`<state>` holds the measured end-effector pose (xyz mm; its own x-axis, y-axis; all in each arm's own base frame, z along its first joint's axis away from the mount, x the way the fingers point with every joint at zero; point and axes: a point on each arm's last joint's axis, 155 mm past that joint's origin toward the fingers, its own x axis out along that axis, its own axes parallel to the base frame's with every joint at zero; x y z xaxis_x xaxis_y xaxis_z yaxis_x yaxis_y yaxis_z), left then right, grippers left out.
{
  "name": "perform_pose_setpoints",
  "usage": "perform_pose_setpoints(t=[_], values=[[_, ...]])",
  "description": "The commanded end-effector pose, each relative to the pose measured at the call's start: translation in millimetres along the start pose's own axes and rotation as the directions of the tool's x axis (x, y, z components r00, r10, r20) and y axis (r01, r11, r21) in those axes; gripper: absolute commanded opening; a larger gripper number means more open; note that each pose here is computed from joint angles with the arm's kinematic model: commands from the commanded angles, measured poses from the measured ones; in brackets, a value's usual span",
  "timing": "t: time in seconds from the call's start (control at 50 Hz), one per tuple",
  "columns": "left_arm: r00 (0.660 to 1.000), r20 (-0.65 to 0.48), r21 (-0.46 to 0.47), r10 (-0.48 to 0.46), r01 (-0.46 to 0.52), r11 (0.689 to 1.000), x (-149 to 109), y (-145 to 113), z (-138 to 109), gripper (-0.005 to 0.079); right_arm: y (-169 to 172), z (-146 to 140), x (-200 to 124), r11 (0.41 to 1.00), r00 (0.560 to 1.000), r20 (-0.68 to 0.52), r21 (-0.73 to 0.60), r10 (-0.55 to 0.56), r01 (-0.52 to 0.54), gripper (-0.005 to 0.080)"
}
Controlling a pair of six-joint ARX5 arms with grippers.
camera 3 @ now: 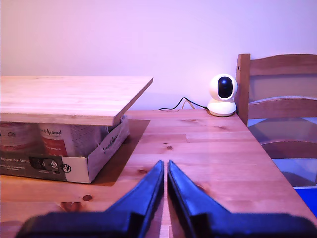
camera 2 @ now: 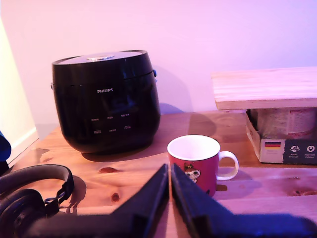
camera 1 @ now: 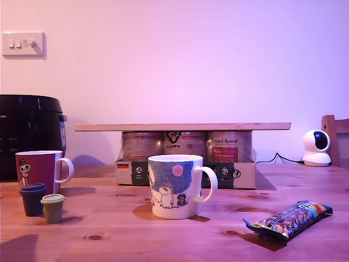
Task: Pick up the blue coffee cup and place it on the shelf behind you
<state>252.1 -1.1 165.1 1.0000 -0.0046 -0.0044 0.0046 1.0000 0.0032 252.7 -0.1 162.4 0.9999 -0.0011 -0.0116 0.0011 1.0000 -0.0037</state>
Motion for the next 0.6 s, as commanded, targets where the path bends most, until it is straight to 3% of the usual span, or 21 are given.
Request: perform_pose_setpoints(t=[0.0,0.42,0.58], values=[[0.978,0.1,-0.156,-0.186,0.2,0.967,-4,-27,20,-0.0021,17,50,-8,0.981,0.981,0.153,0.129,0.122,-0.143,-0.0013],[0.977,0.101,-0.156,-0.186,0.2,0.967,-5,-27,21,-0.0021,17,54,-9,0.98,0.978,0.169,0.136,0.124,-0.147,-0.0013],[0.972,0.148,-0.142,-0.185,0.205,0.968,-6,-27,33,-0.0021,17,61,-10,0.977,0.974,0.192,0.149,0.123,-0.153,-0.0013]])
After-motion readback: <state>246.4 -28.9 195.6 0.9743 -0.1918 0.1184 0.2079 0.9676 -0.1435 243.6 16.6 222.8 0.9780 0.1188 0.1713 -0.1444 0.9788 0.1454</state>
